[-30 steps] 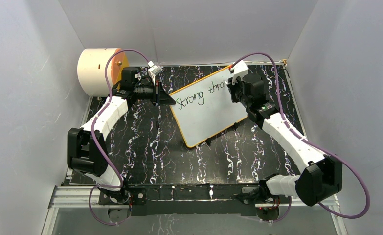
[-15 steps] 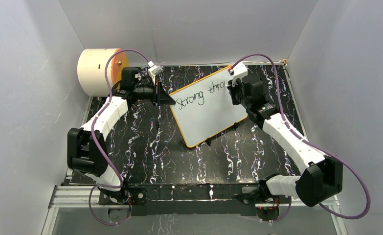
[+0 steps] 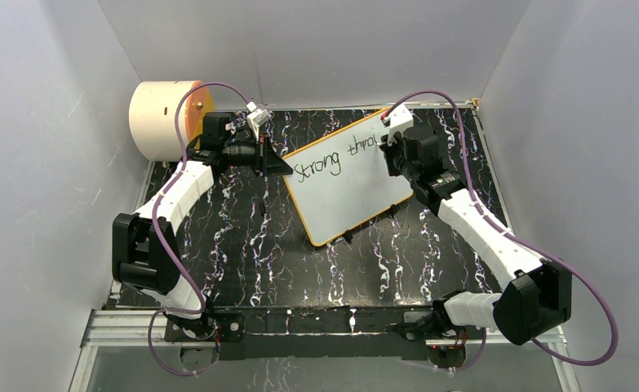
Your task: Write a sentence on the whiteboard
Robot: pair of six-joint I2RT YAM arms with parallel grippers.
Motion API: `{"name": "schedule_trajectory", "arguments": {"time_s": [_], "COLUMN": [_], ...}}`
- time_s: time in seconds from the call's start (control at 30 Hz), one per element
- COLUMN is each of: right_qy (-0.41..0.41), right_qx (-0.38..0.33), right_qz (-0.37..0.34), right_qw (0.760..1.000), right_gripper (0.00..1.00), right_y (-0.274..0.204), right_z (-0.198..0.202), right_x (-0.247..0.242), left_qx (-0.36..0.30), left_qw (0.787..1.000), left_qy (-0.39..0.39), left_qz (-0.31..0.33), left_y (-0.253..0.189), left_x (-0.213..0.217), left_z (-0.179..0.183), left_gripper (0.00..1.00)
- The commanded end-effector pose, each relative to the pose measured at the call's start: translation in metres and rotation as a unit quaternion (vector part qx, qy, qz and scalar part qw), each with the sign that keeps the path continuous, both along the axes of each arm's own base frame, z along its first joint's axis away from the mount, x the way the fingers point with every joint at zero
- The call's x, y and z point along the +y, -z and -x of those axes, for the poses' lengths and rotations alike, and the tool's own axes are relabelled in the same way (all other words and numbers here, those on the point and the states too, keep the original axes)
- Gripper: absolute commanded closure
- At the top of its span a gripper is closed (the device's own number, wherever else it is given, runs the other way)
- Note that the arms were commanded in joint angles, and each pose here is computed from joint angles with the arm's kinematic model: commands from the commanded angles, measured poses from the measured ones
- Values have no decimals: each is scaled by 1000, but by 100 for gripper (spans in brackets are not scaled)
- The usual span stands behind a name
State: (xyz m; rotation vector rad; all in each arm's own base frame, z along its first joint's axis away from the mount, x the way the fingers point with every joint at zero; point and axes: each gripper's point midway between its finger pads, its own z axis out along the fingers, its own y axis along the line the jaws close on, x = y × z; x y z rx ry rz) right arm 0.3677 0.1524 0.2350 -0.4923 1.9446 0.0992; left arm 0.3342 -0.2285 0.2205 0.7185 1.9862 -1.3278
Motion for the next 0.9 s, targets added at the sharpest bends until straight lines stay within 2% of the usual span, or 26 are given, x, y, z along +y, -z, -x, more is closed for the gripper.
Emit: {"name": "schedule_trajectory", "arguments": {"time_s": [0.0, 0.87], "right_qy": [16, 14], "right_qx": [-32, -81], "right_qz": [-11, -34], "right_qw": [999, 996], "right_gripper": [100, 100], "right_y": [-19, -52], "right_z": [-5, -24], "right_x": [-6, -1], "left_qx": [-1, -2], "left_qw": [1000, 1000], "left_qy": [17, 16], "left_qz": [5, 4], "left_y": [-3, -3], "left_x": [-1, -1], "left_z": [10, 10], "left_gripper": [100, 100]}}
